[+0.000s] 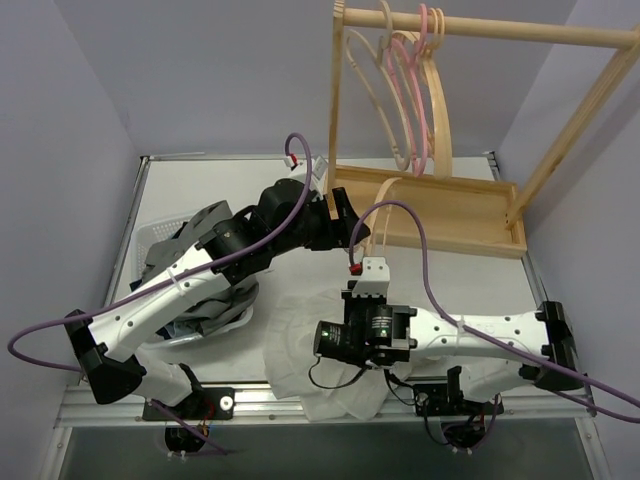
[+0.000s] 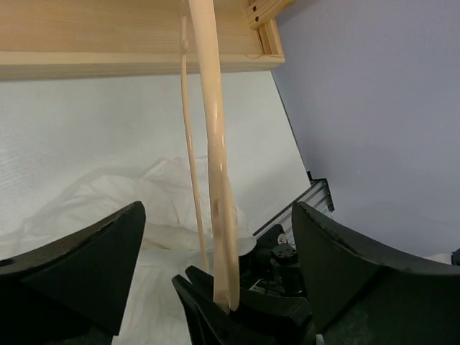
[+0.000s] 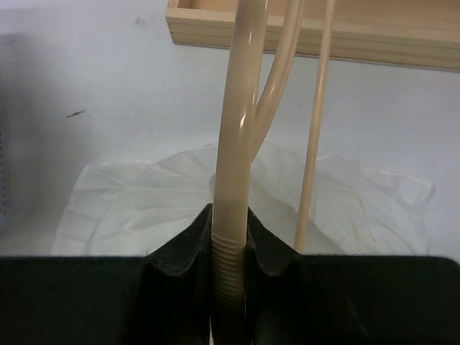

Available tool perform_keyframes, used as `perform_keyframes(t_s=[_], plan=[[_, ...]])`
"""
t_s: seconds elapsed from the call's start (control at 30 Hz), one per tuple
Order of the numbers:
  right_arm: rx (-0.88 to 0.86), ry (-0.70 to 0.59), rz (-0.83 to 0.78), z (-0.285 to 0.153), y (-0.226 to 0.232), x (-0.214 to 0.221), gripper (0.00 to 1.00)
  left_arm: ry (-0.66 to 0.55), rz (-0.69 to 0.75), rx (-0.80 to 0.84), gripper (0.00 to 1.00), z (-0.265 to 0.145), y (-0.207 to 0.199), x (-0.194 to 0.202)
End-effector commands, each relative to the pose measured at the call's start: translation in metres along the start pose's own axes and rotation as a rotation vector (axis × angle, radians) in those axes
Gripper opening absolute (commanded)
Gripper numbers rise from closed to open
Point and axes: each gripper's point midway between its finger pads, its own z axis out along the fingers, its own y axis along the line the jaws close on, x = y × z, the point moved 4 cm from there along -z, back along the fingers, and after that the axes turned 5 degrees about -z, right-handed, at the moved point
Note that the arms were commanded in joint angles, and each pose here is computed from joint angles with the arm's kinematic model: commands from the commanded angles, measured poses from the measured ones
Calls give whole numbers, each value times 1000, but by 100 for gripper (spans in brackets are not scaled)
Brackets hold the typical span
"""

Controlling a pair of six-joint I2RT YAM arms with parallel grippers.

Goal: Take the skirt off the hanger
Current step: Place the hanger at the clothesline.

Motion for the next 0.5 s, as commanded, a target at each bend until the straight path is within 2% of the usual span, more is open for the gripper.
perform_keyframes(t_s=[0.0, 0.13, 0.27, 0.37, 0.47], plan=[[-83, -10, 93, -11, -4, -11, 0, -75, 14, 77, 94, -15, -17, -20], [-183, 29, 228, -21, -20, -13, 0, -142, 47, 32, 94, -25, -4, -27], [-210, 62, 292, -23, -36, -2, 0, -227, 90, 40, 94, -49, 6, -34], [-214, 74, 334, -22, -45, 7, 0, -261, 139, 49, 94, -63, 8, -37], [-217, 63, 383, -21, -54, 9, 0, -245, 190, 51, 94, -67, 12, -34]])
